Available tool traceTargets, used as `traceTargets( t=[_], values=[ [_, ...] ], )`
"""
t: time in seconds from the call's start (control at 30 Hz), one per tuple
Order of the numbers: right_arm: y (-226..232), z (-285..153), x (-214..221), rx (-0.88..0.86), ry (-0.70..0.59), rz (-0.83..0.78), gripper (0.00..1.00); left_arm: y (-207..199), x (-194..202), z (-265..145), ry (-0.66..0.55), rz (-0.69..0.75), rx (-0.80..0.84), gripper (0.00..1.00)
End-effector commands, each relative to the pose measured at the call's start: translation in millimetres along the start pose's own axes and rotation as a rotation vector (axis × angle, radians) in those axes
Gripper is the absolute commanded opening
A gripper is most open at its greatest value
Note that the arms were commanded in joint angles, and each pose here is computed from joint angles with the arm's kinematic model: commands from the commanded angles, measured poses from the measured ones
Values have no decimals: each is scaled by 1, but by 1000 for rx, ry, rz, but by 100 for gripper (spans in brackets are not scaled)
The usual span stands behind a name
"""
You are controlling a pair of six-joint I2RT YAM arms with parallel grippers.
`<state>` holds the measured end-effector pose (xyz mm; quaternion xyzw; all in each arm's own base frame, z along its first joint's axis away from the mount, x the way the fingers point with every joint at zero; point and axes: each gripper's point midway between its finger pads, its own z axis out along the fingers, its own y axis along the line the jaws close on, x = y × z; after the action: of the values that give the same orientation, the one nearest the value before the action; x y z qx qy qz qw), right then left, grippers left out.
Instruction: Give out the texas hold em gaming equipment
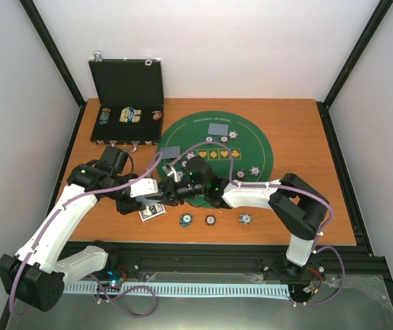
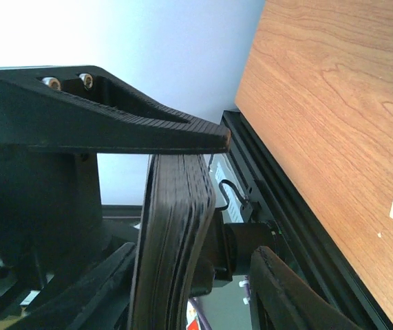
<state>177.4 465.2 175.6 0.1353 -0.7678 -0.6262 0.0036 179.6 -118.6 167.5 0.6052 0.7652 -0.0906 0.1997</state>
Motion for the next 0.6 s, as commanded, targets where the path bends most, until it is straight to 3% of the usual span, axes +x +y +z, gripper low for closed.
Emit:
traceTargets(
  t=[0.0,0.57],
  values=[
    [-27,-14,1,91,-24,43,41,1,-6,-10,-21,34,-23,18],
    [-1,-42,-5,115,-77,-15,18,2,-4,-8,-12,37,-23,18]
  ],
)
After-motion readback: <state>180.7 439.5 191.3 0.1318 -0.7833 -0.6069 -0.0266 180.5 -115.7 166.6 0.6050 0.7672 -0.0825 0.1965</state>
